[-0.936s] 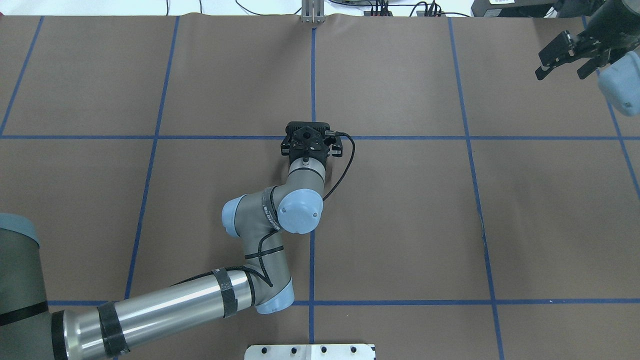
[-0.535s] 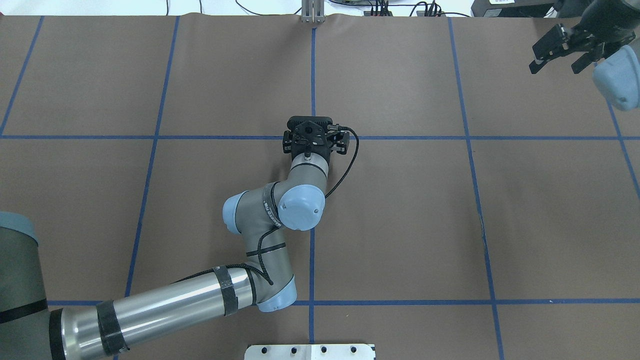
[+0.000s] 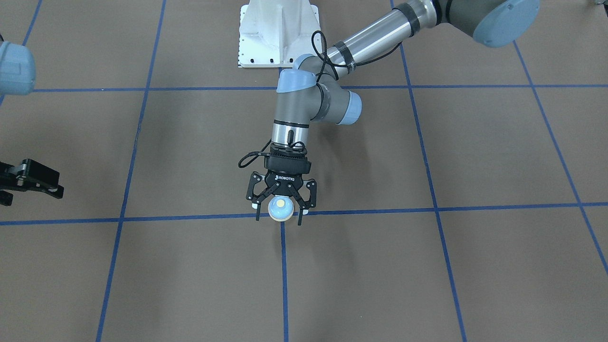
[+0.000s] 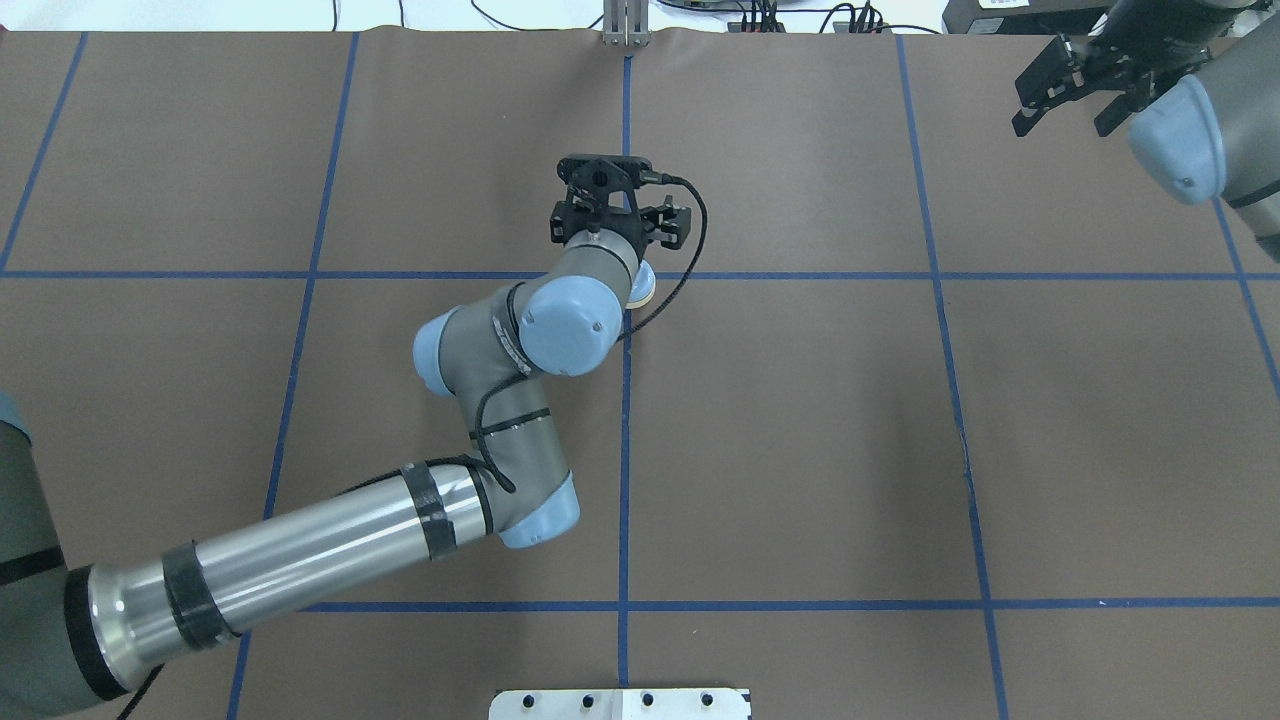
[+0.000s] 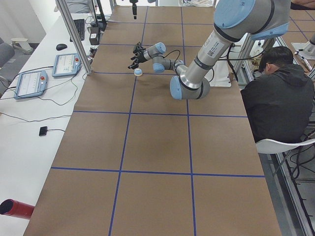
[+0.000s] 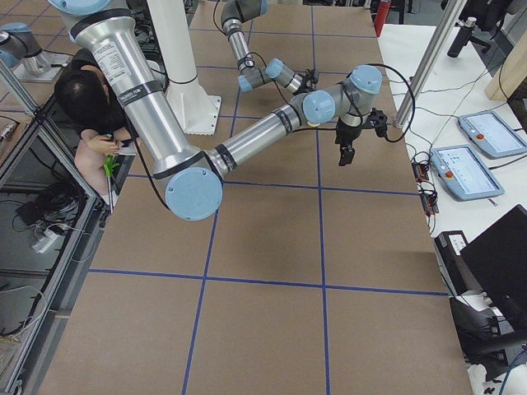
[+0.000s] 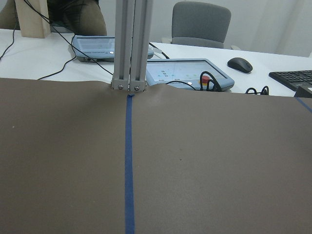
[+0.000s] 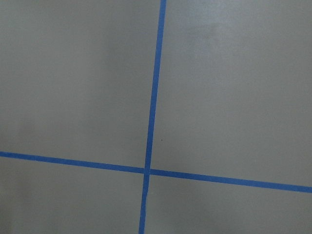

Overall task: Place and press bell with both arms
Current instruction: 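Withdraw the left arm while the right arm moves toward the bell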

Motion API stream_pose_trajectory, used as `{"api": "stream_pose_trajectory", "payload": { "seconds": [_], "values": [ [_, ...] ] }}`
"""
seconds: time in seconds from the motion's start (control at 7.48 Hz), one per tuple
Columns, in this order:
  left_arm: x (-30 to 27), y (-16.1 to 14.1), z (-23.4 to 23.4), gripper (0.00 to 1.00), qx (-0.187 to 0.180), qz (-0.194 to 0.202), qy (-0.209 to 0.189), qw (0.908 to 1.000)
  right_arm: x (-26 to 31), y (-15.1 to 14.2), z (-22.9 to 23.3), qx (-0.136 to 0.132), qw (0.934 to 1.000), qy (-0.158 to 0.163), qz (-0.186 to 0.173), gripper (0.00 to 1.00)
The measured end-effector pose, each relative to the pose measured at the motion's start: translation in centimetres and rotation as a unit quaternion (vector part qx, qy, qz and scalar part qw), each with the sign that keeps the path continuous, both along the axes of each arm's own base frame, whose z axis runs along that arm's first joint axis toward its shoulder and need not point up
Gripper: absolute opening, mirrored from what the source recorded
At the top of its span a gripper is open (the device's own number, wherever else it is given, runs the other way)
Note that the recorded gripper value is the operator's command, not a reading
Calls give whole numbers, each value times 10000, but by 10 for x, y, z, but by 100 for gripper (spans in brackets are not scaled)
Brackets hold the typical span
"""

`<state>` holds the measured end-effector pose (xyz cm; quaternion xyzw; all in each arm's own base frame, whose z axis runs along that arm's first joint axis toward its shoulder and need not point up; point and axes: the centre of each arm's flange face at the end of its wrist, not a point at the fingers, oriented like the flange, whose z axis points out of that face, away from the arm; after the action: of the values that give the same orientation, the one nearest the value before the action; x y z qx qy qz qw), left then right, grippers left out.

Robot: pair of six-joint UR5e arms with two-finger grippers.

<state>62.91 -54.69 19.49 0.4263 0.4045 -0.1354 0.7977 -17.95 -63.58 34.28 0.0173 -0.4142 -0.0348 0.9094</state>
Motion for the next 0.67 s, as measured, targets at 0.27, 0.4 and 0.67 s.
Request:
{"api": "stream_pose_trajectory", "payload": {
  "seconds": [0.27,0.4,0.67],
  "values": [
    [-54,-63,30,100,-493,414,-789,9948,-45,-10,-24,42,9999,33,95,0],
    [-86,-91,47,100,-678,597,-1179,9889,-82,-15,-38,37,9996,-26,265,0],
    [-156,-136,92,100,-1014,1102,-1466,9778,-159,-21,-75,78,9982,-145,572,0]
  ]
}}
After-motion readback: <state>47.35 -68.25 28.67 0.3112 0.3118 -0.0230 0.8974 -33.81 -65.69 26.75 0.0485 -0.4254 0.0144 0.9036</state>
